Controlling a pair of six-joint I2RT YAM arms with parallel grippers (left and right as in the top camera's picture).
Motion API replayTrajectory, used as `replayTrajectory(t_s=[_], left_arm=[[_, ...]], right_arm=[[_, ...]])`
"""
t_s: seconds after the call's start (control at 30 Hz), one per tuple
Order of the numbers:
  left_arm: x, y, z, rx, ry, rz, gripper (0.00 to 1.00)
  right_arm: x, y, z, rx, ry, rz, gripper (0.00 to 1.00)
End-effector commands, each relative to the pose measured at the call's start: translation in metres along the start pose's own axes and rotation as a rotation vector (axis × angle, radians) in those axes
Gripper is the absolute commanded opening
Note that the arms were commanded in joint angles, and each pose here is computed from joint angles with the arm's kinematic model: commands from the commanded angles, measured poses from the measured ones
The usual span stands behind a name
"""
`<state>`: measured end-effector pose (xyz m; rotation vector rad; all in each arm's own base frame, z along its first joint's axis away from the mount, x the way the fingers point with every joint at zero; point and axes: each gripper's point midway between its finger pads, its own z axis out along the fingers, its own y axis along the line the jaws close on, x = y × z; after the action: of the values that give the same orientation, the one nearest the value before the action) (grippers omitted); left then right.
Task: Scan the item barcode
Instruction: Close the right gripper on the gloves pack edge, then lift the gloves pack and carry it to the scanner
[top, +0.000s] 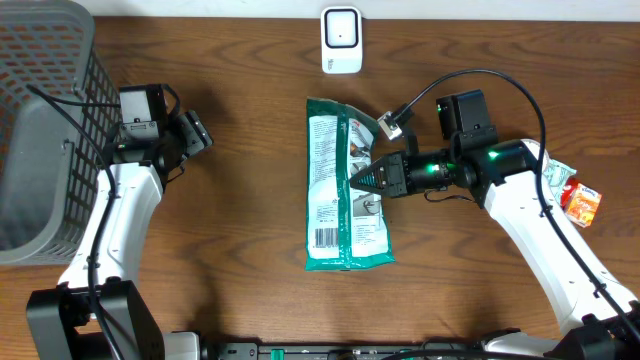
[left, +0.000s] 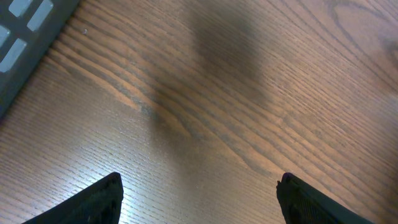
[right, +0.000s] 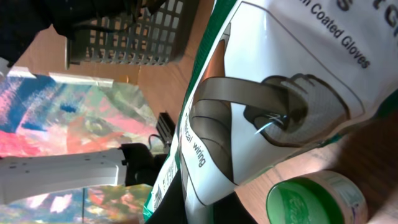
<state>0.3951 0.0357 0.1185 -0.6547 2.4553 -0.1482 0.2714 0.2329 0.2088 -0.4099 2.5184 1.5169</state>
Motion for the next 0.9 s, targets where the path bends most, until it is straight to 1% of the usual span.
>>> replayTrajectory(t_s=[0.0,0.03,0.07,0.13,0.2,0.3,0.43,0.5,0.73,0.8,0.87], left_arm=[[-0.006,0.001,-0.002,-0.008,-0.019,0.004,0.80],[-0.006,0.001,-0.002,-0.008,-0.019,0.004,0.80],[-0.006,0.001,-0.002,-0.008,-0.019,0.004,0.88],[-0.006,0.001,-0.002,-0.008,-0.019,0.004,0.88],[-0.006,0.001,-0.002,-0.008,-0.019,0.004,0.88],[-0.006,0.001,-0.002,-0.008,-0.019,0.004,0.88],[-0.006,0.001,-0.002,-0.007,-0.018,0.004,0.88],[-0.006,0.001,-0.002,-0.007,-0.018,0.004,0.88],[-0.006,0.001,-0.002,-0.007,-0.018,0.004,0.89],[-0.006,0.001,-0.002,-0.007,-0.018,0.004,0.89],[-0.006,0.001,-0.002,-0.007,-0.018,0.004,0.89]], right_arm=[[0.002,0.006,0.000,-0.011,0.002,-0.066,0.01],[0.003,0.006,0.000,-0.010,0.004,-0.063,0.01],[0.003,0.006,0.000,-0.009,0.005,-0.060,0.01],[0.004,0.005,0.000,-0.001,0.005,-0.048,0.01],[0.001,-0.004,-0.001,0.050,-0.008,-0.020,0.01],[-0.011,-0.031,-0.007,0.230,-0.071,0.033,0.01],[-0.040,-0.045,-0.033,0.453,-0.175,-0.009,0.01],[-0.056,-0.041,-0.050,0.543,-0.223,-0.063,0.01],[-0.114,-0.020,-0.113,0.836,-0.380,-0.334,0.01],[-0.128,-0.012,-0.116,0.871,-0.399,-0.457,0.01],[-0.136,-0.002,-0.108,0.881,-0.376,-0.607,0.01]])
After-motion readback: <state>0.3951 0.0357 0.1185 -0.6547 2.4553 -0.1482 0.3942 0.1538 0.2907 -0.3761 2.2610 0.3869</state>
